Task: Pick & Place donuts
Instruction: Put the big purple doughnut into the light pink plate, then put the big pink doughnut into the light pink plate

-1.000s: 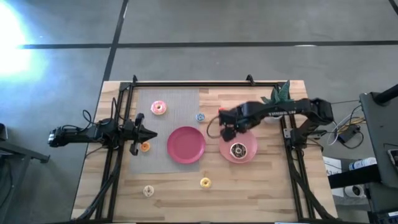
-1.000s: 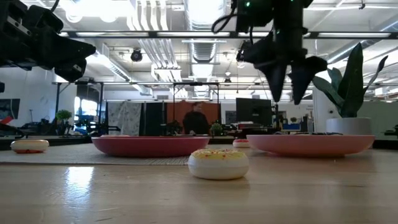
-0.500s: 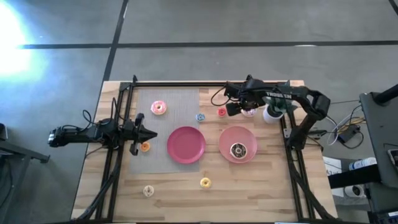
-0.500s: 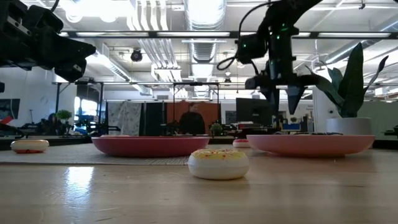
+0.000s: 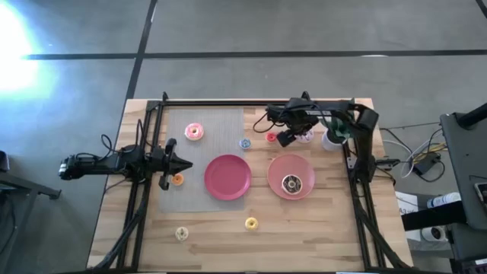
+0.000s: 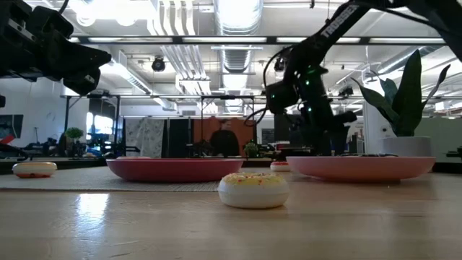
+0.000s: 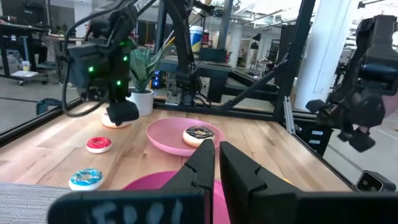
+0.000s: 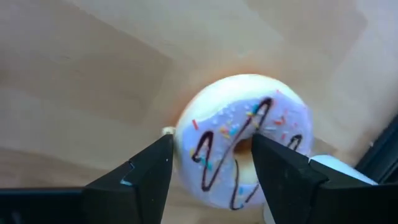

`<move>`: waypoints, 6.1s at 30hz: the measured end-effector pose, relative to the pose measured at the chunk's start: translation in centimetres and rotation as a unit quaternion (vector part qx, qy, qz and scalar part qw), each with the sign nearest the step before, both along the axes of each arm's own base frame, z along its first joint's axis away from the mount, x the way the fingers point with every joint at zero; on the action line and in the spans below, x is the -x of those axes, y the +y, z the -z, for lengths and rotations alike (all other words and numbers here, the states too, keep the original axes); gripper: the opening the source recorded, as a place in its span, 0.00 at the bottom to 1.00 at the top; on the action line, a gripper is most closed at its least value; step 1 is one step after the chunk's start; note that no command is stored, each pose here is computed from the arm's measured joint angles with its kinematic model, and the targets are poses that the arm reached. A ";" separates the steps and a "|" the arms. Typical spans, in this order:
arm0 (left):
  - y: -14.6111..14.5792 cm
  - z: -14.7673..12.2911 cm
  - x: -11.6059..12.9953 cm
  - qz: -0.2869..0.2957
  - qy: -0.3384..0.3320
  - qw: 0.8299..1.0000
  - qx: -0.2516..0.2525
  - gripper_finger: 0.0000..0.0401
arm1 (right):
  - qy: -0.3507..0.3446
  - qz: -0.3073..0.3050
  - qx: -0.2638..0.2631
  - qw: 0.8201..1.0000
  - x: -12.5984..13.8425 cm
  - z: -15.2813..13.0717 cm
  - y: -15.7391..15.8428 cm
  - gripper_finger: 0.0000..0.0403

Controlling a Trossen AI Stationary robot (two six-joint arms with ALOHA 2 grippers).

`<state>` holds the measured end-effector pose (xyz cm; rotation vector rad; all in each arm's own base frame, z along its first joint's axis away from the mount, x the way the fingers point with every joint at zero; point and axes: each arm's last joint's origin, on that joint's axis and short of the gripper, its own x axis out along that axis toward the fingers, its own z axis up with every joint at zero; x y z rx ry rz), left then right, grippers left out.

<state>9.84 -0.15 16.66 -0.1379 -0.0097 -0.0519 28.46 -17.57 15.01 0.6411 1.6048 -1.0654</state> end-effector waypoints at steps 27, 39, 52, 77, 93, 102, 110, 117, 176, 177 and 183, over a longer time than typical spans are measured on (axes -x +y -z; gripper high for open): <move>0.0 0.0 0.0 0.000 0.000 1.000 0.000 0.00 | -0.157 -0.113 -0.057 0.979 -1.1 -8.0 2.7 0.04; 0.0 0.0 0.0 0.000 0.000 1.000 0.000 0.00 | -0.152 -0.303 -0.203 0.919 -2.0 -7.6 15.2 0.04; 0.0 0.0 0.0 0.000 0.000 1.000 0.000 0.00 | -0.112 -0.233 -0.150 0.954 -0.8 -4.7 15.6 0.11; 0.0 0.0 0.0 0.000 0.000 1.000 0.000 0.00 | -0.124 -0.290 -0.071 0.946 -1.4 -7.2 15.1 0.64; 0.1 -0.3 0.0 -0.023 -0.015 1.000 0.013 0.00 | -0.310 -0.288 0.033 0.905 -4.6 -12.8 10.0 0.60; 0.4 -1.8 0.2 -0.011 -0.091 0.901 0.423 0.00 | -0.309 -0.293 0.035 0.904 -4.5 -12.7 9.6 0.58; 1.5 -2.6 0.7 -0.165 -0.220 0.835 0.476 0.00 | -0.315 -0.297 0.040 0.900 -4.7 -12.8 9.5 0.58; 2.0 -4.3 1.4 -0.256 -0.289 0.818 0.426 0.00 | -0.315 -0.297 0.040 0.901 -4.7 -12.8 9.5 0.58; 20.0 0.8 -6.4 -0.398 0.517 0.685 0.325 0.47 | -0.284 -0.293 0.031 0.913 -3.7 -11.8 8.1 0.57; 20.0 0.9 -6.4 -0.397 0.519 0.684 0.325 0.46 | -0.283 -0.293 0.030 0.913 -3.7 -11.8 8.1 0.57; 19.8 0.4 -6.2 -0.400 0.513 0.692 0.314 0.31 | -0.282 -0.294 0.030 0.913 -3.7 -11.8 8.1 0.57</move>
